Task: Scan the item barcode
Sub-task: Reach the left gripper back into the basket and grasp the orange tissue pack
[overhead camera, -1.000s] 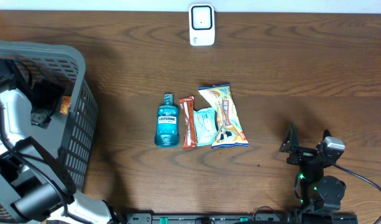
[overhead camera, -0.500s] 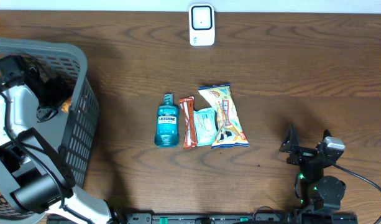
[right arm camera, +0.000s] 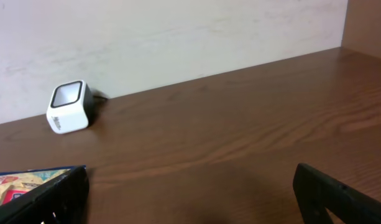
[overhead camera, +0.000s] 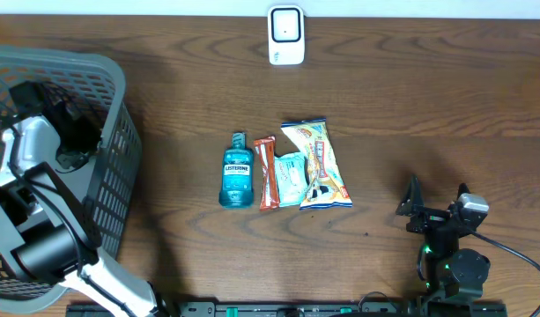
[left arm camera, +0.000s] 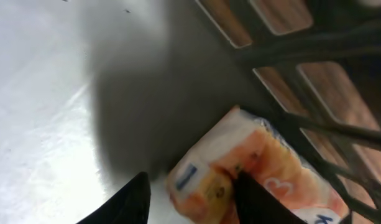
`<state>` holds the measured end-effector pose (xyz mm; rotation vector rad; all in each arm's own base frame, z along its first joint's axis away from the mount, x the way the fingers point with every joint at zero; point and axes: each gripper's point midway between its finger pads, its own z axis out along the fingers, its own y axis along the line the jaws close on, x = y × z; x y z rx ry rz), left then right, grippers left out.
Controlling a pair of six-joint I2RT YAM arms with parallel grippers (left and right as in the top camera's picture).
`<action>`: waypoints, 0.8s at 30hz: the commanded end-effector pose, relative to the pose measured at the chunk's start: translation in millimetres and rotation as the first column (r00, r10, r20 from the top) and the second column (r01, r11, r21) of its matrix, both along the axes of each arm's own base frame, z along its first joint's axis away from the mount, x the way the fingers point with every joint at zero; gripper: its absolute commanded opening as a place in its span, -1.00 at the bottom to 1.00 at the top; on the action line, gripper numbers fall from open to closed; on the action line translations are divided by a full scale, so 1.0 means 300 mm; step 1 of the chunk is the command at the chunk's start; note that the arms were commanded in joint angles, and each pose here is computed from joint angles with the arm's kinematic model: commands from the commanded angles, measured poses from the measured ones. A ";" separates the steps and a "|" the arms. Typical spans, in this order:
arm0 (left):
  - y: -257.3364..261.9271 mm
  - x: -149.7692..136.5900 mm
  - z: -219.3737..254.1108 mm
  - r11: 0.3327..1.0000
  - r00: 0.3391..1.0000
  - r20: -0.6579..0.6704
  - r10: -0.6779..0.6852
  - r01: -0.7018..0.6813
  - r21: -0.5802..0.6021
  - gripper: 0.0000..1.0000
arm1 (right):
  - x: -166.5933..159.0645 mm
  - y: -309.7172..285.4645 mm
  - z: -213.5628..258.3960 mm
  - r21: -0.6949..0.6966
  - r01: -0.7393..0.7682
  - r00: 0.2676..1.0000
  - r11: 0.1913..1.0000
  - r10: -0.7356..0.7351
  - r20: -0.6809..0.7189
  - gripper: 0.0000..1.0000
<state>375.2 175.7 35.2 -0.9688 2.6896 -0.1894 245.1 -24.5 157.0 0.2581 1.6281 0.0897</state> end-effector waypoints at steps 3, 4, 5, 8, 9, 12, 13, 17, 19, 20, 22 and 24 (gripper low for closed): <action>-0.031 -0.046 -0.067 1.000 0.997 -0.072 -0.019 0.017 -0.026 -0.13 | -0.002 -0.014 -0.003 -0.015 0.018 1.000 1.000 -0.018 -0.001 0.98; -0.031 -0.046 -0.067 1.000 0.997 -0.072 -0.019 0.017 -0.026 -0.12 | -0.002 -0.014 -0.002 -0.015 0.018 1.000 1.000 -0.018 0.000 0.98; -0.030 -0.045 -0.067 1.000 0.997 -0.071 -0.019 0.018 -0.024 -0.13 | -0.002 -0.014 -0.002 -0.015 0.018 1.000 1.000 -0.018 0.000 0.98; -0.029 -0.044 -0.067 1.000 0.997 -0.071 -0.019 0.018 -0.024 -0.20 | -0.002 -0.014 -0.003 -0.015 0.018 1.000 1.000 -0.018 -0.001 0.99; -0.030 -0.045 -0.068 1.000 0.997 -0.071 -0.019 0.018 -0.024 -0.30 | -0.002 -0.014 -0.002 -0.015 0.018 1.000 1.000 -0.018 0.000 0.98; -0.032 -0.049 -0.069 0.999 0.997 -0.076 -0.018 0.016 -0.027 -0.81 | -0.002 -0.014 -0.002 -0.015 0.018 1.000 1.000 -0.018 0.000 0.99; -0.032 -0.053 -0.070 0.999 0.997 -0.080 -0.015 0.012 -0.030 -0.85 | -0.002 -0.014 -0.002 -0.015 0.018 1.000 1.000 -0.018 0.000 0.98; -0.021 -0.071 -0.048 0.999 0.996 -0.084 0.015 -0.018 -0.036 -0.85 | -0.002 -0.014 -0.002 -0.015 0.018 1.000 1.000 -0.018 0.000 0.98; -0.008 -0.083 -0.018 0.999 0.996 -0.075 0.039 -0.042 -0.033 -0.85 | -0.002 -0.014 -0.002 -0.015 0.018 1.000 1.000 -0.018 0.000 0.99; 0.001 -0.088 0.003 0.998 0.996 -0.066 0.060 -0.062 -0.030 -0.85 | -0.002 -0.014 -0.003 -0.015 0.018 1.000 1.000 -0.018 -0.001 0.99; 0.024 -0.100 0.062 0.992 0.991 -0.037 0.125 -0.126 -0.027 -0.85 | -0.002 -0.014 -0.003 -0.015 0.018 1.000 1.000 -0.018 -0.001 0.99; 0.042 -0.113 0.129 0.984 0.984 -0.001 0.178 -0.178 -0.021 -0.85 | -0.002 -0.014 -0.002 -0.015 0.018 1.000 1.000 -0.018 0.000 0.98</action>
